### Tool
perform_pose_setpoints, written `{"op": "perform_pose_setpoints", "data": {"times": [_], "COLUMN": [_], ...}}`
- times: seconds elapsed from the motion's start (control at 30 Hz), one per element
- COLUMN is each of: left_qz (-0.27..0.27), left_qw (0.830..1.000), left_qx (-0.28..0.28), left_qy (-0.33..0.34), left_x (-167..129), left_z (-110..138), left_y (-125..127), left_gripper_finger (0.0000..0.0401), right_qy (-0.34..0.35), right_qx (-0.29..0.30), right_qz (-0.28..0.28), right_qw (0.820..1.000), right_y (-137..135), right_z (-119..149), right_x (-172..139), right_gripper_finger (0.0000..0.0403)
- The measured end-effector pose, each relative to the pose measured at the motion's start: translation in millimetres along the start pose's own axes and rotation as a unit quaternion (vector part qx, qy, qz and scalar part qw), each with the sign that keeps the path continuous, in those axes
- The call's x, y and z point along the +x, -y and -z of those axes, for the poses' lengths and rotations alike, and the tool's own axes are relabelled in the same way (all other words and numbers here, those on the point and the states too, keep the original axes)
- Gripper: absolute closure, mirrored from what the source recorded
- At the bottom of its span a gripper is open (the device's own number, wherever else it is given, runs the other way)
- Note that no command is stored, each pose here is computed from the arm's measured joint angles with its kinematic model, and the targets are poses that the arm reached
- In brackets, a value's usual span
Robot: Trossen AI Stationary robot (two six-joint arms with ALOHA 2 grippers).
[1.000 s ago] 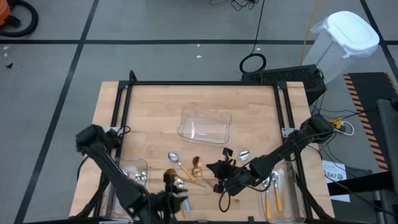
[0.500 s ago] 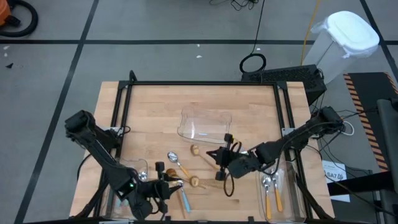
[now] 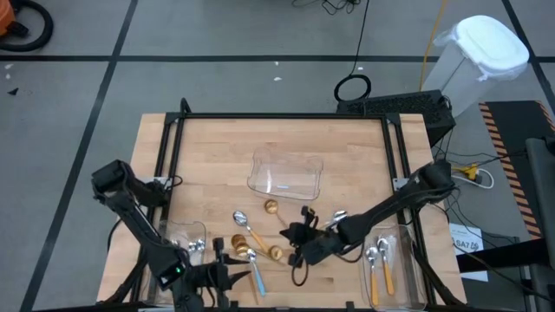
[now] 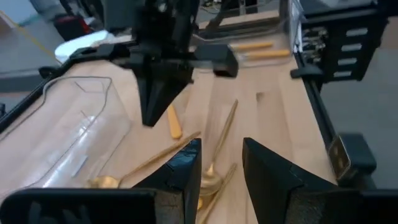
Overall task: Sort silverware by color (type)
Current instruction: Put the gold spoon into the top transparent bin
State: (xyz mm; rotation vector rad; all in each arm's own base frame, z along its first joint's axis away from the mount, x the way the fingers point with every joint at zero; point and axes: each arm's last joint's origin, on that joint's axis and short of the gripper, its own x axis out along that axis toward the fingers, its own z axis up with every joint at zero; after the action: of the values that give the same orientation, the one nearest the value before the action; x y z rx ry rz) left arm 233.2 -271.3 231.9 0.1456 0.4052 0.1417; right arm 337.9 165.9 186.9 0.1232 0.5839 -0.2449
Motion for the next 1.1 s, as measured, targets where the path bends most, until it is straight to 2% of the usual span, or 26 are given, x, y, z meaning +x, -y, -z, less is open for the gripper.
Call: {"op": "perform_pose_setpoints", "data": {"times": [0.27, 0.43, 0.63, 0.77, 1.1], "left_qz": [-0.015, -0.014, -0.013, -0.013, -0.015], "left_qw": [0.999, 1.000, 1.000, 1.000, 1.000], "left_qx": [0.030, 0.023, 0.020, 0.020, 0.020], "left_qy": [-0.005, -0.011, -0.012, -0.012, -0.013], "left_x": [8.1, 13.7, 13.8, 13.8, 15.5], "left_z": [21.2, 20.4, 20.3, 20.2, 20.0], "left_y": [15.7, 13.2, 13.2, 13.2, 11.9], "left_gripper_finger": [0.0284, 0.0284, 0.0284, 0.0284, 0.0284], "right_qy": [-0.006, -0.024, -0.028, -0.032, -0.035], "right_qx": [-0.010, -0.015, -0.010, -0.010, 0.007], "right_qz": [0.058, 0.078, 0.101, 0.116, 0.127], "right_qw": [0.998, 0.997, 0.994, 0.993, 0.991], "right_y": [-1.6, 3.1, 11.2, 19.4, 28.0], "right_z": [31.4, 43.6, 46.1, 43.4, 40.4], "right_x": [34.6, 48.2, 56.7, 60.8, 65.5], "right_gripper_finger": [0.0401, 0.0363, 0.0298, 0.0270, 0.0267]}}
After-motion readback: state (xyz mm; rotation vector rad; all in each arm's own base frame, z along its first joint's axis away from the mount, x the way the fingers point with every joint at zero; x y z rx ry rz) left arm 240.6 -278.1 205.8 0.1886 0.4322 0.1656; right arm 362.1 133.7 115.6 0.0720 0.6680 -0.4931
